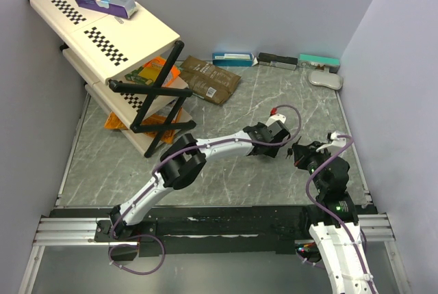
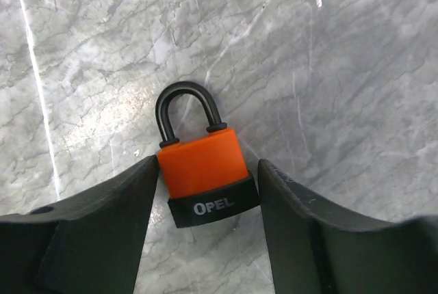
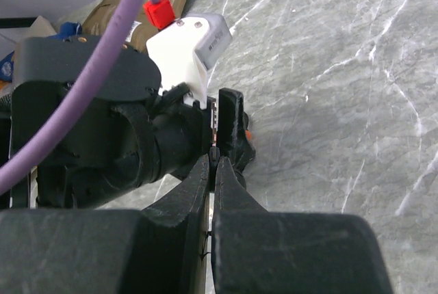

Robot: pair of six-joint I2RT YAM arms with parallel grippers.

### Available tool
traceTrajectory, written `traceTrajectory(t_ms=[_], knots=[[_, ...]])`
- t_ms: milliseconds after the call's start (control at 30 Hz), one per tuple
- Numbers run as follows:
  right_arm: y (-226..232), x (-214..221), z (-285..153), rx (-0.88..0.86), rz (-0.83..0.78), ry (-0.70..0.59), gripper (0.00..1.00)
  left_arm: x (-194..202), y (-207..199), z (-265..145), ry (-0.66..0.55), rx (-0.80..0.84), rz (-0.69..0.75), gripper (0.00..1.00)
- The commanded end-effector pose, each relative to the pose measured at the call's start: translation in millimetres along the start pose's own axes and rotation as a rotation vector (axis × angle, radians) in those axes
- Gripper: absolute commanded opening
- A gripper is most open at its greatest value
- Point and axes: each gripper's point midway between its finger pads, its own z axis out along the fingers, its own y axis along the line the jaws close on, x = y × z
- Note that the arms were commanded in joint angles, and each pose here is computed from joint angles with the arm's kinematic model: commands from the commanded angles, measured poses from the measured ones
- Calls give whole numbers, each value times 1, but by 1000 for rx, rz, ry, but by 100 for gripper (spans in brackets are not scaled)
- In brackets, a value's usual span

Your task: Unlock with the key

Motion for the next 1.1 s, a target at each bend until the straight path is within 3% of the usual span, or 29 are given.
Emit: traceTrajectory(t_ms=[0,33,133,267,300,400,767,1067], knots=[[-2,-4,0,13,4,-18,0,57,22,15,164,-73,95,60],[-3,-3,1,16,5,-16,0,58,19,15,171,-60,94,58],[-3,-3,1,21,2,-13,0,64,16,18,195,-29,74,41],[-2,-3,1,14,-6,-3,0,60,45,18,204,-48,-12,4],[0,-2,1,3,-10,6,0,53,44,17,187,-19,-57,1],[8,3,6,-49,-24,30,0,27,59,1,103,44,-176,1],[78,46,11,-490,-8,217,0,-43,89,-93,-183,280,-536,1],[122,108,13,-594,-16,409,0,-65,100,-150,-346,395,-682,1]])
